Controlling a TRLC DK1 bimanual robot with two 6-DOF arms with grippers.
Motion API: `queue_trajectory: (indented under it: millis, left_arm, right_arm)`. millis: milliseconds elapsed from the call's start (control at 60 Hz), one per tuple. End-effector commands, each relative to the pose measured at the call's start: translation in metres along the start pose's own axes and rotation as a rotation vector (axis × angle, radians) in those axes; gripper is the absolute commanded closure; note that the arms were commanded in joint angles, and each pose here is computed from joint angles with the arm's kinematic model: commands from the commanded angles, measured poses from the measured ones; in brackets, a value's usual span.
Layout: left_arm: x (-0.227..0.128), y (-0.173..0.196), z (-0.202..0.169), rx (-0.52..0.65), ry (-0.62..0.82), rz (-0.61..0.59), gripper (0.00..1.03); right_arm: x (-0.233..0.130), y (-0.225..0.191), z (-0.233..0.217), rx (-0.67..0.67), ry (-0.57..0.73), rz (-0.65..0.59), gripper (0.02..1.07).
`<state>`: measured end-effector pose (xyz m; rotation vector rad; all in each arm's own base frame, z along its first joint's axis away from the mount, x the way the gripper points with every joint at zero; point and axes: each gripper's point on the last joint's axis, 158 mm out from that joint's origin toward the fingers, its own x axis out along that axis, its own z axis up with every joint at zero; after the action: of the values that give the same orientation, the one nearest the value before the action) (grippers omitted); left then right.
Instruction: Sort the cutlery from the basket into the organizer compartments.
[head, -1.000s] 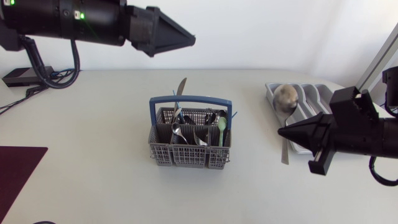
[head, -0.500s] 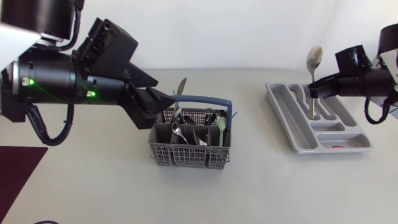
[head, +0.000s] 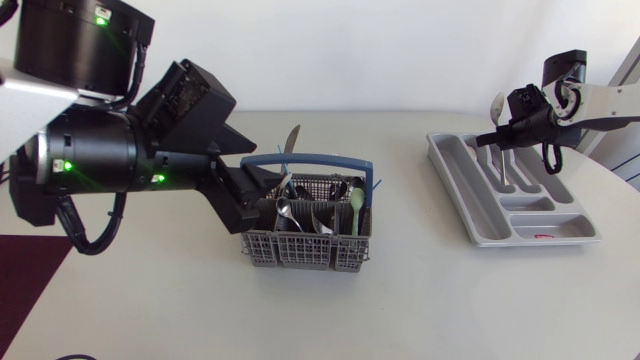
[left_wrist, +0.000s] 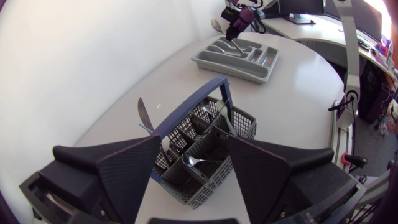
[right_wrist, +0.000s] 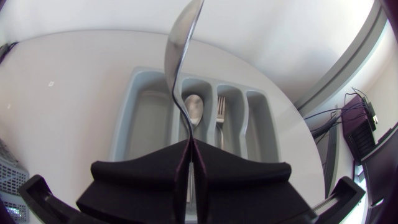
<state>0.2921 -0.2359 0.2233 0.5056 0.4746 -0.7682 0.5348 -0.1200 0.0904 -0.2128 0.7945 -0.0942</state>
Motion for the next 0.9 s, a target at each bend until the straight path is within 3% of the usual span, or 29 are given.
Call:
queue_trajectory:
  millis: [0,300,883]
  left_arm:
    - [0.002,-0.004,-0.008,0.022,0.008,-0.001,0.30]
    - [0.002,-0.005,-0.011,0.028,0.017,-0.002,0.30]
    - [-0.003,-0.014,-0.008,0.050,0.015,-0.009,0.30]
  right_arm:
    - [0.017,-0.005,0.006,0.021,0.016,-0.036,1.01]
    - [0.065,0.004,-0.014,0.009,0.177,-0.096,1.01]
    - [0.101,-0.001,-0.046,-0.014,0.305,-0.174,0.99]
